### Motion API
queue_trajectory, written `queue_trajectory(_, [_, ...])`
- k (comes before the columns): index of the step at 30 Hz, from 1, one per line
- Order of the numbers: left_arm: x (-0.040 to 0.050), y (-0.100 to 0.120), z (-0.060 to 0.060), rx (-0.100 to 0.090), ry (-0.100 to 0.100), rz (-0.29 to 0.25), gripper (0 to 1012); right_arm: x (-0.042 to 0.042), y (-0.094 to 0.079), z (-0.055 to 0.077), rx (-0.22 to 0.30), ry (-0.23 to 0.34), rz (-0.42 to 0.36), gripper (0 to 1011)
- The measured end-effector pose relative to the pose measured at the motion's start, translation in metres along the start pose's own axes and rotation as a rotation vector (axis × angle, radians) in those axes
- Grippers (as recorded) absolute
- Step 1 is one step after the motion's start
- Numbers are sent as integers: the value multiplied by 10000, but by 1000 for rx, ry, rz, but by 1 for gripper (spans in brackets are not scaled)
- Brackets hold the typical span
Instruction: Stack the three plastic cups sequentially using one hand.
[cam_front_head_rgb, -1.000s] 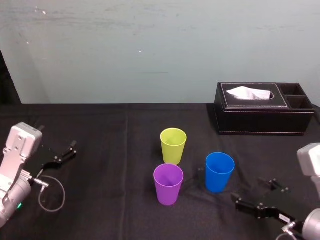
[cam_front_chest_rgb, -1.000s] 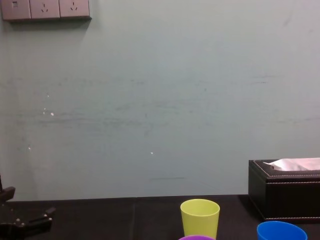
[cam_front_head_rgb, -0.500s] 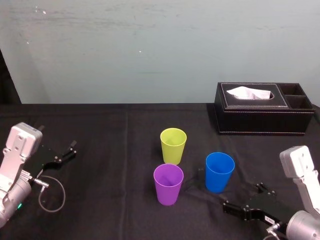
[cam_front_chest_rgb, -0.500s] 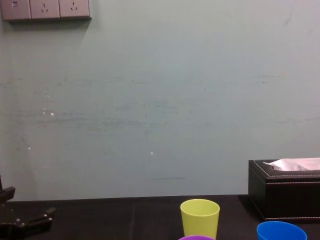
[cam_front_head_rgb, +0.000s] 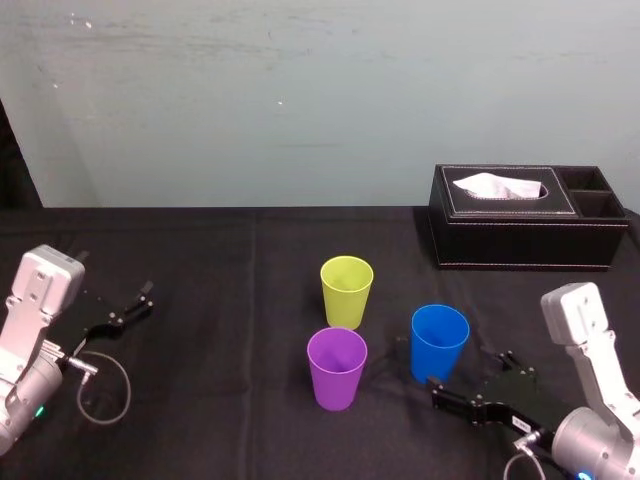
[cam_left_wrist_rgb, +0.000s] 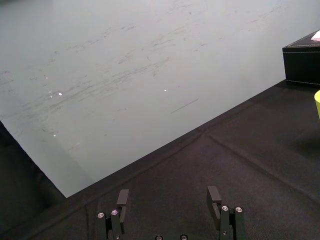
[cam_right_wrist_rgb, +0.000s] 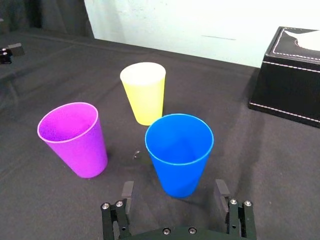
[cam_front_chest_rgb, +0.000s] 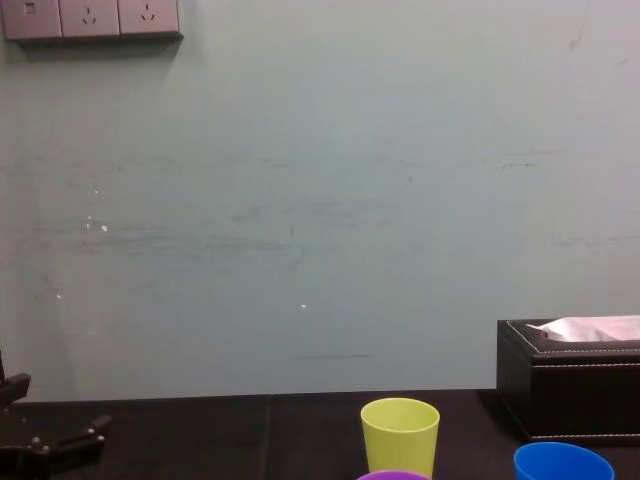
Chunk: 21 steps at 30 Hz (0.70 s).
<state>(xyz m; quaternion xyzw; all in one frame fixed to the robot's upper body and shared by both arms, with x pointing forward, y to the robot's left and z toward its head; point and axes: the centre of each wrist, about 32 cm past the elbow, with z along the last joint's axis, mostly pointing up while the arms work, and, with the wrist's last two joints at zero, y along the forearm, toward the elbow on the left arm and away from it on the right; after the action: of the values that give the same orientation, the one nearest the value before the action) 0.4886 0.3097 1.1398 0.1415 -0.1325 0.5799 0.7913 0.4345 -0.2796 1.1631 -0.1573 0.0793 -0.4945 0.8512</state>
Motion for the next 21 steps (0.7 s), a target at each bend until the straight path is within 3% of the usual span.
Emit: queue_trajectory(21, [0, 0, 0, 0, 0, 0, 1000, 3, 204, -90, 37, 2, -21, 1003])
